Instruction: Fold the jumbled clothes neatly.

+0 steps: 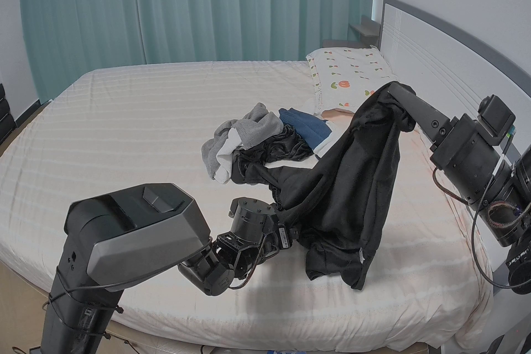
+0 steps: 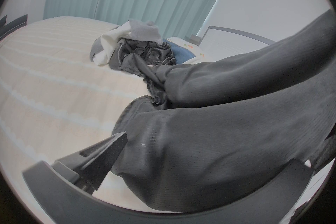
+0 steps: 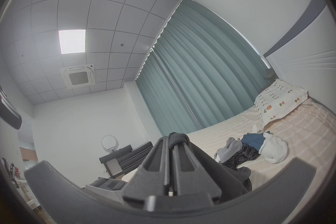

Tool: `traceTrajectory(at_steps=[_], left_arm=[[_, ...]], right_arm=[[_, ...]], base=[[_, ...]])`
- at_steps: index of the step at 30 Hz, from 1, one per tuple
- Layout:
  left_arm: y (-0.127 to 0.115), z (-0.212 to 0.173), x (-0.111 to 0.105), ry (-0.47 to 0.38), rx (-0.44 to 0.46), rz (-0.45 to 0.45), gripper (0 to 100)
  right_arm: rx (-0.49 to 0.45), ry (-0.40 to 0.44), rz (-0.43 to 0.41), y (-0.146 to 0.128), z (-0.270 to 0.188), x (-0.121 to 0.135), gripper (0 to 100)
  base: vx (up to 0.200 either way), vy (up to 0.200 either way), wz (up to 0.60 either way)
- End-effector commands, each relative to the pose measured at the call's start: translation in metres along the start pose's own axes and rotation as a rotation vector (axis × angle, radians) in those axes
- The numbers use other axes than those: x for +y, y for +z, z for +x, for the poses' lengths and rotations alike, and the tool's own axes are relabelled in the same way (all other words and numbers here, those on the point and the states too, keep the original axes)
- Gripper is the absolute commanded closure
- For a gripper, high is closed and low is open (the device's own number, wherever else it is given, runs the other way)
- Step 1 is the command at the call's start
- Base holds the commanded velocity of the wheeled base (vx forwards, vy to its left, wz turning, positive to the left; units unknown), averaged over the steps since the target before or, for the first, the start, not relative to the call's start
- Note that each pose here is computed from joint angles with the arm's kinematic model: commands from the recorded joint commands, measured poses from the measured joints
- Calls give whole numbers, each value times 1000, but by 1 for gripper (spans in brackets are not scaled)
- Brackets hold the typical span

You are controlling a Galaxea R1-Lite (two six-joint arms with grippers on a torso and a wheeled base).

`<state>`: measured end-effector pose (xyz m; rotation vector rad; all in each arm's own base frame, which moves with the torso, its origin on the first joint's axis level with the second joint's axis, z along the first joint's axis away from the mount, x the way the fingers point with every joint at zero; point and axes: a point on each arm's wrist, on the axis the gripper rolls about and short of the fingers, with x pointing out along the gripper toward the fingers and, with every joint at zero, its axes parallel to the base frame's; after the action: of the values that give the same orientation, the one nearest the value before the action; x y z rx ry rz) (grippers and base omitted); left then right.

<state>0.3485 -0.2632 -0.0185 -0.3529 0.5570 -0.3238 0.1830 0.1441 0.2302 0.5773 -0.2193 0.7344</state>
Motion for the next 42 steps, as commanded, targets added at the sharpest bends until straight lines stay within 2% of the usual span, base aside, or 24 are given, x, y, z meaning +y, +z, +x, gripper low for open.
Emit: traceTrajectory(at_steps=[1,5,6,9,12,16,18,21,23,24,25,26,27,28,29,31,35,38,42], left_arm=[[-10,12,17,39,22,-9,0],[-10,13,21,47,20,-14,0],[-10,13,21,47,20,-14,100],[-5,8,20,39,22,-78,100],[9,-3,15,24,-5,-127,100],[27,-35,10,-3,-8,-143,100],[41,-73,7,-56,10,-148,100],[56,-109,3,-98,-10,-180,100],[66,-133,1,-119,-35,-245,100],[66,-133,1,-119,-35,-245,100],[72,-156,1,-137,-55,-303,100],[72,-159,2,-139,-54,-309,100],[72,-173,4,-144,-57,-333,100],[71,-176,5,-139,-57,-334,100],[66,-184,10,-123,-46,-341,100],[61,-190,15,-120,-40,-369,100],[56,-192,16,-141,-36,-448,100],[50,-191,20,-145,2,-521,100],[48,-185,27,-128,25,-564,100]], right_arm=[[2,-14,-13,2,1,-9,100],[14,-32,1,0,1,-16,100],[14,-32,1,0,1,-16,100],[39,-58,67,-7,0,-22,100],[71,-100,74,-14,-3,-33,100],[132,-166,71,-32,-7,-49,100],[179,-237,75,-43,-14,-65,100],[197,-311,114,-49,-19,-81,100],[192,-358,147,-49,-23,-90,100],[192,-358,147,-49,-23,-90,100],[194,-389,188,-51,-27,-96,100],[194,-393,194,-51,-27,-96,100],[221,-419,246,-58,-32,-99,100],[232,-430,258,-61,-34,-101,100],[273,-465,281,-73,-38,-105,100],[301,-495,292,-82,-39,-111,100],[330,-527,316,-94,-41,-119,100],[319,-559,357,-110,-41,-131,100],[360,-586,372,-118,-50,-131,100]], base=[[0,0,0],[0,0,0],[0,0,0],[0,0,0],[0,0,0],[0,0,0],[0,0,0],[0,0,0],[0,0,0],[0,0,0],[0,0,0],[0,0,0],[0,0,0],[0,0,0],[0,0,0],[0,0,0],[0,0,0],[0,0,0],[0,0,0]])
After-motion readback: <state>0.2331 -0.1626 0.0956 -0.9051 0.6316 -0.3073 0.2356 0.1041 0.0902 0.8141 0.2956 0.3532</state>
